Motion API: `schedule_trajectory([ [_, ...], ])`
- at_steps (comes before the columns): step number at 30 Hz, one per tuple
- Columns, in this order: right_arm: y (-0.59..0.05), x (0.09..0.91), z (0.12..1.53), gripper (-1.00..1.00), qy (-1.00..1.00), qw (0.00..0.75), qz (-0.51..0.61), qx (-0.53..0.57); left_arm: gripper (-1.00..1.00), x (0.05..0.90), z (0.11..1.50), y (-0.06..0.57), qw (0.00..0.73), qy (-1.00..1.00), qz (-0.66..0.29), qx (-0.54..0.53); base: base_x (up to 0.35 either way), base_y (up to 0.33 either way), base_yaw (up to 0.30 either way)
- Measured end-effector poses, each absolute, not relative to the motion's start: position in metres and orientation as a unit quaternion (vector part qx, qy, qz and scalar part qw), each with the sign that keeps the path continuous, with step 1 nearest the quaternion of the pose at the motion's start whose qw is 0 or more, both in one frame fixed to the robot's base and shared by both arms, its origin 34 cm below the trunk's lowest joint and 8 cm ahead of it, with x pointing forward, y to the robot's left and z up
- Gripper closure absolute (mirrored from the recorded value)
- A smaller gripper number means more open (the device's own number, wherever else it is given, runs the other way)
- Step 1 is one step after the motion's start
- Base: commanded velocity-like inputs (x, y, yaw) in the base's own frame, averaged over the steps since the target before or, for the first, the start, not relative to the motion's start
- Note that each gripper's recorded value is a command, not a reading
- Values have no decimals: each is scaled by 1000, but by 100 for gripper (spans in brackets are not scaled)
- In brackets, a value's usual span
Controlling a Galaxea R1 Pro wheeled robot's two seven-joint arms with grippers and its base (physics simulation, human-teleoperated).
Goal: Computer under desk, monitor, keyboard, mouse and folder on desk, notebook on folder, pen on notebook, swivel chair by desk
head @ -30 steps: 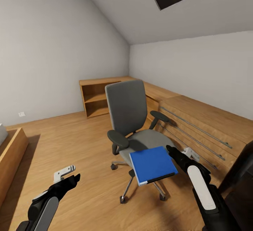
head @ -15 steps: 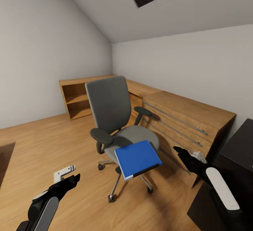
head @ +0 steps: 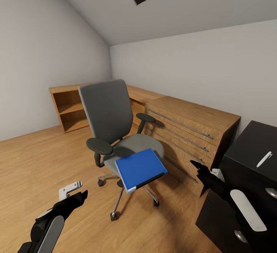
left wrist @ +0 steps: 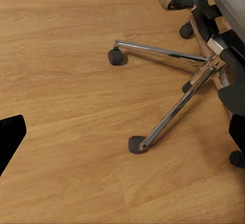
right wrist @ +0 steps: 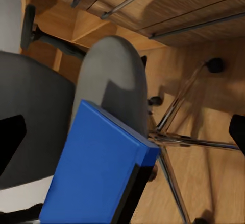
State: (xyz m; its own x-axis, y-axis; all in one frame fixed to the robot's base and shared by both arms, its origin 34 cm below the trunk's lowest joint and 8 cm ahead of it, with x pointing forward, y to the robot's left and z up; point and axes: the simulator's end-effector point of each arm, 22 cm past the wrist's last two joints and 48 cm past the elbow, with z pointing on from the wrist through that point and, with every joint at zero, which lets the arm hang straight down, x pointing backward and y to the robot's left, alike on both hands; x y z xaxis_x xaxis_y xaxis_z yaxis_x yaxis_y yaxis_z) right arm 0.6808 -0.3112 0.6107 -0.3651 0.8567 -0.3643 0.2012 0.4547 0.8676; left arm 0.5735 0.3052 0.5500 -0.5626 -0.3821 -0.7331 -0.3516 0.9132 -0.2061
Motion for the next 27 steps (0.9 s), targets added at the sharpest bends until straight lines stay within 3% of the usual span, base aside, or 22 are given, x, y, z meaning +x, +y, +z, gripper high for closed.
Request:
schedule_trajectory([
  [27,-303,660,511,-100,721,413,397,389,-100,559,490,300,420,885,-21,-203,0,0,-1],
])
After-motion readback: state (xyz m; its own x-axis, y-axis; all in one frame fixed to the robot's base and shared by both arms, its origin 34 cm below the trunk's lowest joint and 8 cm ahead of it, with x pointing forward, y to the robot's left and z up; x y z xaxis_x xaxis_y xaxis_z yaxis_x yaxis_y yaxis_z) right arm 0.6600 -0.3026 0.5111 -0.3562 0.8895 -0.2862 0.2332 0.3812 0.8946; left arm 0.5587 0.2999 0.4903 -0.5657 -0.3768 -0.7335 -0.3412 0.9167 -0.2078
